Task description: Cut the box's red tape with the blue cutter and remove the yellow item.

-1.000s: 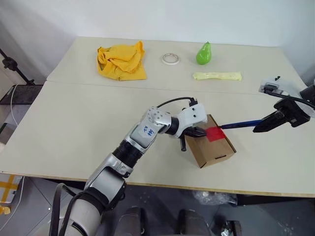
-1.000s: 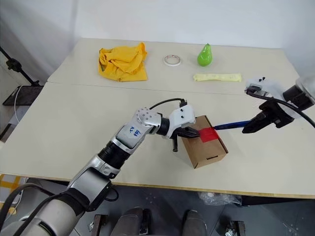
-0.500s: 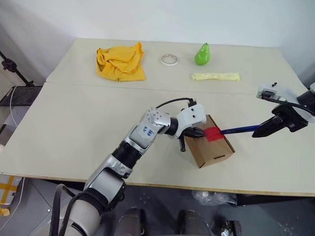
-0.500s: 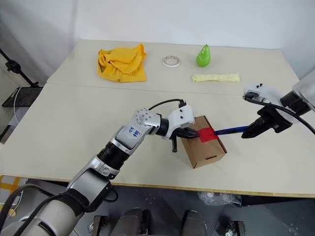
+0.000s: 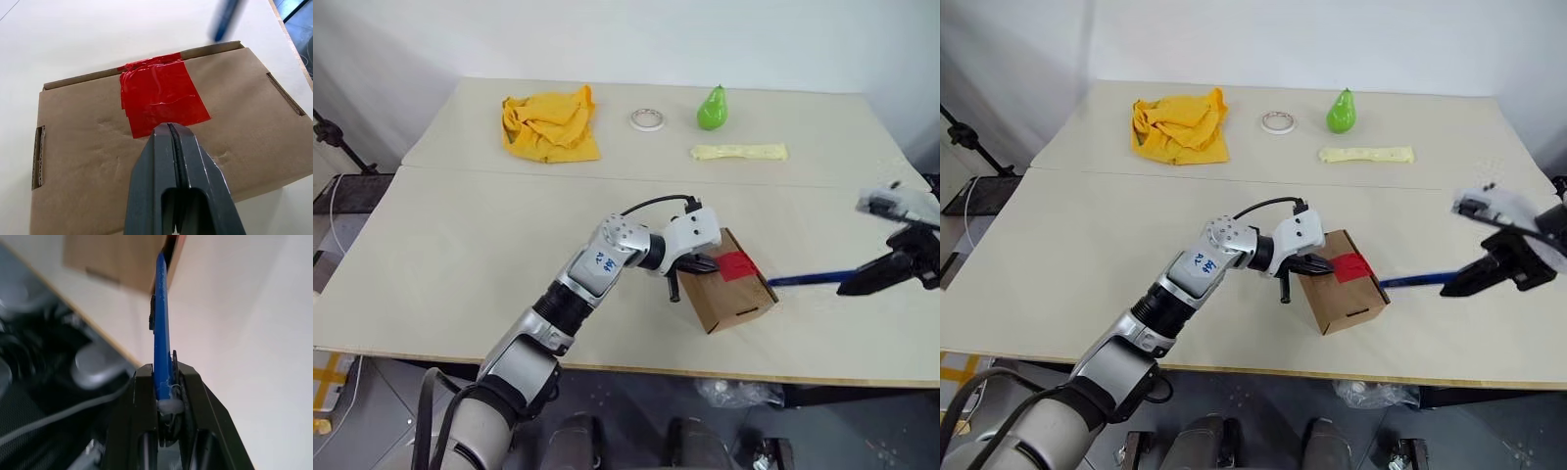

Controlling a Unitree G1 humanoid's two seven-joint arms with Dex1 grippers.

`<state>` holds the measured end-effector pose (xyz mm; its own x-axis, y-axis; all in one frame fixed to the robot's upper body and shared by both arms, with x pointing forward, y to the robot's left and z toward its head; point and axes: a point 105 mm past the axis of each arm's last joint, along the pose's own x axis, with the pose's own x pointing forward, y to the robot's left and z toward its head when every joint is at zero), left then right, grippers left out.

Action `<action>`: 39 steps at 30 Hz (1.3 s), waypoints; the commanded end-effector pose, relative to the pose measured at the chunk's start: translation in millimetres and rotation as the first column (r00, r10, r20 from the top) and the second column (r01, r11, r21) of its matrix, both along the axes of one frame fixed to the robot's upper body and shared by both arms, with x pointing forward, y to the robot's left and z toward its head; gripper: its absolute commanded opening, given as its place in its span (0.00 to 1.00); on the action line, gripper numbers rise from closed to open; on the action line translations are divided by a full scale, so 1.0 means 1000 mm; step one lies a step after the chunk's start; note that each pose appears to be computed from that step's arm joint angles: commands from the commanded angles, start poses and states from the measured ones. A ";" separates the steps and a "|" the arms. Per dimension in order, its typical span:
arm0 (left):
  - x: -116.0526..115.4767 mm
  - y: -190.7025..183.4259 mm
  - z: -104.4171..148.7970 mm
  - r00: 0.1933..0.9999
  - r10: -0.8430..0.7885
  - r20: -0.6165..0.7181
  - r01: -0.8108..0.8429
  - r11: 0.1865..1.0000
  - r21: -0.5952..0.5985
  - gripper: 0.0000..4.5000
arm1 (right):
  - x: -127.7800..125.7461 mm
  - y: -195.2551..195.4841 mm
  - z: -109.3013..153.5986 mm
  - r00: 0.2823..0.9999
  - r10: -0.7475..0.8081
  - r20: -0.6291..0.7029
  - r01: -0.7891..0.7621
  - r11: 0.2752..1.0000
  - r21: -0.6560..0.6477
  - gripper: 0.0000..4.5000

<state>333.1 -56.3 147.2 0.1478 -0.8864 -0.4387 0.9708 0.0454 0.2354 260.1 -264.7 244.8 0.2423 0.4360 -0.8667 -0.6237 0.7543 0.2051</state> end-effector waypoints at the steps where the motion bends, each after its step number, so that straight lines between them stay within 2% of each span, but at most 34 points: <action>1: 0.001 0.018 -0.029 0.992 0.048 -0.113 -0.048 0.999 0.001 0.00 | -0.006 -0.018 0.036 0.985 0.013 0.172 -0.037 0.990 0.136 0.03; 3: -0.001 0.019 -0.007 0.995 0.030 -0.099 -0.042 0.991 -0.127 0.00 | -0.007 -0.022 0.049 0.950 0.078 0.301 -0.144 0.968 0.204 0.03; 5: -0.006 0.027 0.014 0.998 -0.019 -0.064 0.005 0.976 -0.219 0.00 | 0.007 -0.049 0.049 0.904 -0.045 0.425 -0.059 0.972 0.228 0.03; 7: -0.014 0.038 0.028 0.997 -0.068 -0.035 0.056 0.961 -0.270 0.00 | 0.014 -0.077 0.036 0.851 -0.150 0.504 0.028 0.970 0.241 0.03; 9: -0.014 0.049 0.036 0.997 -0.062 -0.034 0.050 0.956 -0.289 0.00 | 0.019 -0.095 0.026 0.775 -0.185 0.604 0.060 0.973 0.222 0.03; 12: -0.015 0.076 0.044 0.998 -0.053 -0.015 0.047 0.955 -0.293 0.00 | 0.022 -0.123 -0.007 0.662 -0.257 0.704 0.158 0.966 0.204 0.03; 15: -0.013 0.110 0.048 1.000 0.017 -0.002 -0.016 0.951 -0.308 0.00 | 0.018 -0.152 -0.052 0.552 -0.284 0.784 0.295 0.946 0.135 0.03; 18: -0.015 0.135 0.038 0.996 0.080 -0.029 -0.085 0.951 -0.296 0.00 | 0.019 -0.162 -0.073 0.464 -0.265 0.845 0.370 0.925 0.087 0.03; 19: -0.019 0.145 0.031 0.995 0.092 -0.036 -0.098 0.957 -0.273 0.00 | 0.018 -0.161 -0.086 0.481 -0.263 0.837 0.370 0.926 0.078 0.03; 21: -0.030 0.164 0.011 0.989 0.123 -0.077 -0.136 0.970 -0.201 0.00 | 0.010 -0.159 -0.116 0.566 -0.284 0.774 0.370 0.927 0.070 0.03; 22: -0.035 0.170 0.004 0.987 0.130 -0.089 -0.145 0.973 -0.179 0.00 | 0.008 -0.159 -0.123 0.576 -0.294 0.763 0.374 0.924 0.074 0.03; 24: -0.044 0.177 -0.003 0.980 0.154 -0.124 -0.173 0.971 -0.165 0.00 | 0.004 -0.159 -0.120 0.572 -0.282 0.770 0.365 0.928 0.069 0.19; 28: -0.053 0.177 -0.010 0.975 0.176 -0.134 -0.196 0.968 -0.159 0.00 | 0.002 -0.157 -0.094 0.532 -0.226 0.816 0.316 0.947 0.056 0.47; 29: -0.054 0.173 -0.013 0.973 0.181 -0.145 -0.204 0.965 -0.163 0.00 | 0.002 -0.139 -0.083 0.537 -0.208 0.817 0.212 0.971 0.108 0.47; 31: -0.057 0.166 -0.019 0.968 0.179 -0.173 -0.207 0.965 -0.158 0.00 | 0.001 -0.111 -0.068 0.563 -0.221 0.796 0.096 0.974 0.203 0.47; 33: -0.058 0.160 -0.027 0.963 0.184 -0.196 -0.213 0.967 -0.137 0.00 | 0.001 -0.080 -0.069 0.610 -0.151 0.778 -0.002 0.981 0.192 0.47; 34: -0.056 0.156 -0.031 0.961 0.194 -0.196 -0.222 0.966 -0.132 0.00 | 0.003 -0.068 -0.073 0.621 -0.116 0.775 -0.029 0.985 0.171 0.43; 36: -0.051 0.145 -0.038 0.953 0.217 -0.210 -0.247 0.961 -0.128 0.00 | 0.014 -0.053 -0.081 0.626 -0.162 0.762 0.006 0.979 0.203 0.34; 38: -0.050 0.134 -0.039 0.959 0.199 -0.200 -0.229 0.962 -0.145 0.00 | 0.026 -0.044 -0.084 0.596 -0.186 0.781 0.040 0.979 0.202 0.18; 39: -0.047 0.128 -0.039 0.955 0.212 -0.206 -0.246 0.956 -0.161 0.00 | 0.033 -0.037 -0.091 0.591 -0.156 0.791 0.044 0.986 0.161 0.10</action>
